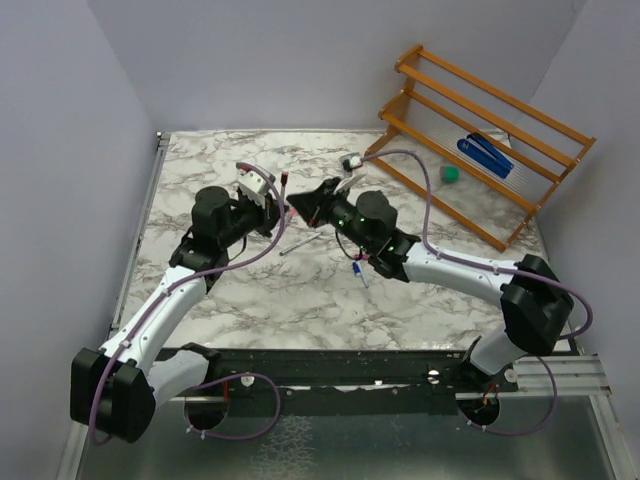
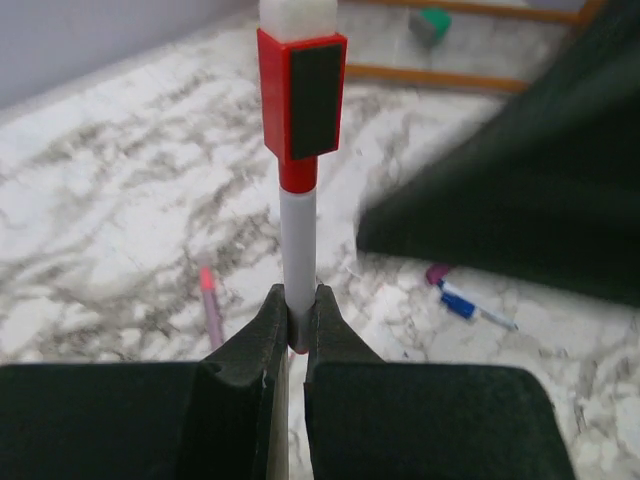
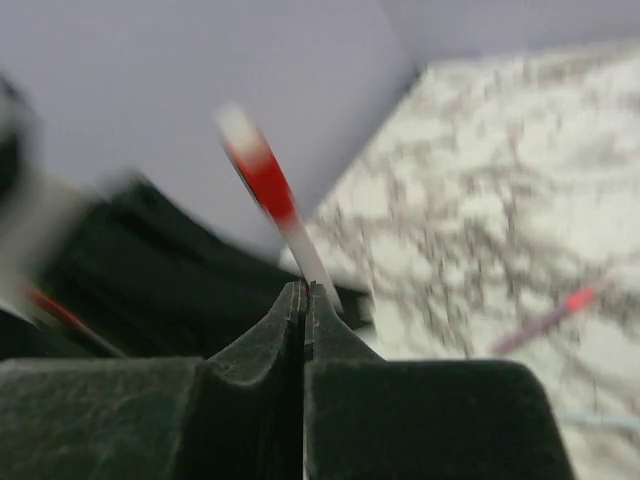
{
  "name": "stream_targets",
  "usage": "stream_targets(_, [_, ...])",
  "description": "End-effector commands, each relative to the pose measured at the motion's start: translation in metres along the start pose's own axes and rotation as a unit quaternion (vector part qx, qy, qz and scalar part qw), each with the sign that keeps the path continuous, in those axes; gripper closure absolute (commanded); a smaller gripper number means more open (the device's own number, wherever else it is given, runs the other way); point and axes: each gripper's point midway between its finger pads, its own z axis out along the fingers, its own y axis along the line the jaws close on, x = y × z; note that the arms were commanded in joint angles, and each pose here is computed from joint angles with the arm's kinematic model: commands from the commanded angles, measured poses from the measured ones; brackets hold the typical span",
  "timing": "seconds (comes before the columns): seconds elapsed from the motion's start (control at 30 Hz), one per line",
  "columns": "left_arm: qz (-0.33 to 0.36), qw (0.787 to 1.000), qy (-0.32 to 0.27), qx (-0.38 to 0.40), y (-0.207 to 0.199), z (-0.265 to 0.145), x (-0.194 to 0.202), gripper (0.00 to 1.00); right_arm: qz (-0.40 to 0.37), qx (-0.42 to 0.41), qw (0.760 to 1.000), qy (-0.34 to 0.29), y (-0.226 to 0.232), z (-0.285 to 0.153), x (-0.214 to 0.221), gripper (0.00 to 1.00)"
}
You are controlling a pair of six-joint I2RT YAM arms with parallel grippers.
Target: Insert the pens into the pen caps
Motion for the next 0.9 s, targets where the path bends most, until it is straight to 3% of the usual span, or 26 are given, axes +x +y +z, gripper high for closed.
stream_targets(0.0, [0.071,0.962,-0.257,-0.056,0.009,-0.027,-0.171,1.00,-0.006,0.131,0.949,0.286,-0.063,-0.069,0.174,0.99])
stream_targets(0.13, [0.059,0.956,-0.281,-0.064,0.011,-0.028,-0.181,1.00,-0.011,0.162,0.941,0.298,-0.071,-0.071,0.181,0.99])
stream_targets(0.33, [0.060,0.959,-0.272,-0.044,0.006,-0.018,-0.179,1.00,-0.010,0.149,0.946,0.288,-0.067,-0.073,0.177,0.99])
stream_targets(0.53, [0.061,0.979,-0.195,0.006,-0.007,-0.003,-0.146,1.00,-0.071,0.094,0.964,0.237,-0.054,-0.074,0.140,0.98])
stream_targets(0.57, [0.063,0.982,-0.175,0.021,-0.012,0.000,-0.139,1.00,-0.091,0.059,0.966,0.235,-0.049,-0.076,0.132,0.91])
stream_targets(0.67, [0.066,0.988,-0.102,0.095,-0.032,0.008,-0.108,1.00,-0.076,-0.042,0.979,0.184,-0.042,-0.082,0.088,0.41])
stream_targets(0.7, [0.063,0.986,-0.083,0.131,-0.043,0.008,-0.098,1.00,-0.064,-0.062,0.983,0.159,-0.048,-0.084,0.069,0.30])
stream_targets(0.77, [0.051,0.980,-0.059,0.184,-0.059,0.007,-0.082,1.00,-0.069,-0.091,0.986,0.123,-0.054,-0.084,0.035,0.19])
stream_targets(0.87, [0.027,0.970,-0.035,0.239,-0.076,0.002,-0.062,1.00,-0.112,-0.115,0.984,0.083,-0.050,-0.081,-0.002,0.15])
